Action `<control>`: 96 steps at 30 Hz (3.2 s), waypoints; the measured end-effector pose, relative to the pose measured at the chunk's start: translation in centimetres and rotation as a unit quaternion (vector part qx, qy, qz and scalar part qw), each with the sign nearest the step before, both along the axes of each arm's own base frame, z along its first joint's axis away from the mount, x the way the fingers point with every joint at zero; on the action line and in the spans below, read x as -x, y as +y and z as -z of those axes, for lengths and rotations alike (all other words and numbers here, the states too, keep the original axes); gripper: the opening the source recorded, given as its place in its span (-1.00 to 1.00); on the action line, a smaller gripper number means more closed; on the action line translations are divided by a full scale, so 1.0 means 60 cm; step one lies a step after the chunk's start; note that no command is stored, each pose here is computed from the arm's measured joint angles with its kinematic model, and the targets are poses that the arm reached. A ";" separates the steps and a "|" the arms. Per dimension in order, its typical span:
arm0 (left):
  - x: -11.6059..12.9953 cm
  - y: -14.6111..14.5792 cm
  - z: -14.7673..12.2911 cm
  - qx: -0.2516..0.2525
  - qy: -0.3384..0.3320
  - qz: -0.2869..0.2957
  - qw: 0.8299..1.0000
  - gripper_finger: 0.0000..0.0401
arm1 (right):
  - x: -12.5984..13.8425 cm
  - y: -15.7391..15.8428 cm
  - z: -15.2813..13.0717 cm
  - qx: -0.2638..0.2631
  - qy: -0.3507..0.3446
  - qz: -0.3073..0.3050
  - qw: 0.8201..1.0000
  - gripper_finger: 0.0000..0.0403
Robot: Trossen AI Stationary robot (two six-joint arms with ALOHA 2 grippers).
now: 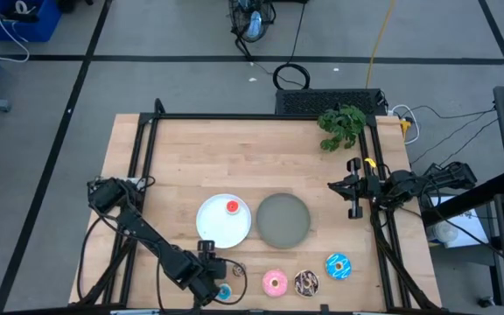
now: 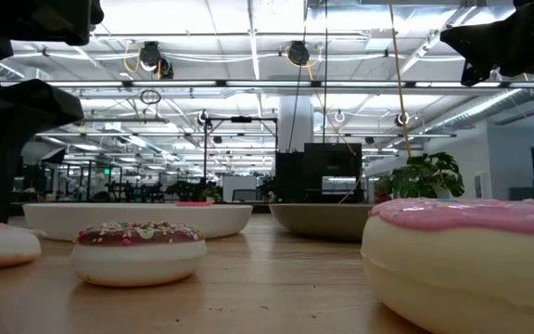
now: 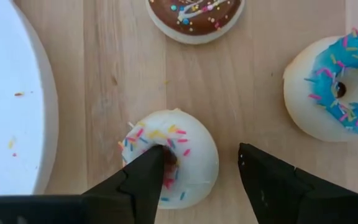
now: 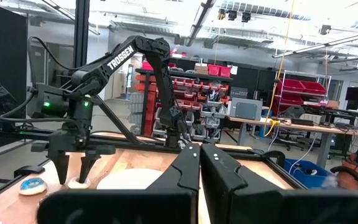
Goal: Pick & Place donuts
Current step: Put the small white donut on the white plate
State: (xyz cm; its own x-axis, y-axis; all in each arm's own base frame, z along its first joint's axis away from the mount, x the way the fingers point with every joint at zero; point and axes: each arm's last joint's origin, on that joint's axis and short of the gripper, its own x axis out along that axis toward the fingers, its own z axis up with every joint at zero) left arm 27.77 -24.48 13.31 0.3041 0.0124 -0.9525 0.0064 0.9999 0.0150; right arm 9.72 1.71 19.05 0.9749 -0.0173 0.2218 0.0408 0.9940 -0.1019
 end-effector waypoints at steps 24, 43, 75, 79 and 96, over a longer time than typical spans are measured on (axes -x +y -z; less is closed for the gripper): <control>-0.031 -0.021 -0.159 -0.038 0.036 0.089 0.995 -0.95 | 0.000 0.000 0.000 0.000 0.000 0.000 1.000 -0.98; 0.037 0.020 -0.365 -0.093 0.003 0.061 0.994 -0.97 | 0.000 0.000 -0.001 -0.012 -0.004 -0.003 1.000 -0.98; -0.081 0.197 -0.171 -0.101 0.088 0.041 0.990 -0.93 | 0.000 0.000 -0.001 -0.023 -0.004 -0.005 1.000 -0.98; -0.079 0.231 -0.118 -0.103 0.106 0.025 0.989 -0.93 | 0.000 0.000 -0.001 -0.022 -0.003 -0.005 1.000 -0.98; -0.059 0.290 -0.028 -0.071 0.122 -0.055 0.988 -0.91 | 0.000 0.000 -0.001 -0.024 -0.003 -0.005 1.000 -0.98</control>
State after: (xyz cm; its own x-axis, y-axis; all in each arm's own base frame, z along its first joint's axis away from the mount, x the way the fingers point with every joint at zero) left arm 31.33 -7.07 15.00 0.0552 0.1718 -0.9836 -0.0811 0.9826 0.1671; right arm 9.70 1.70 19.10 0.9738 -0.0177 0.2267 0.0305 0.9981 -0.0535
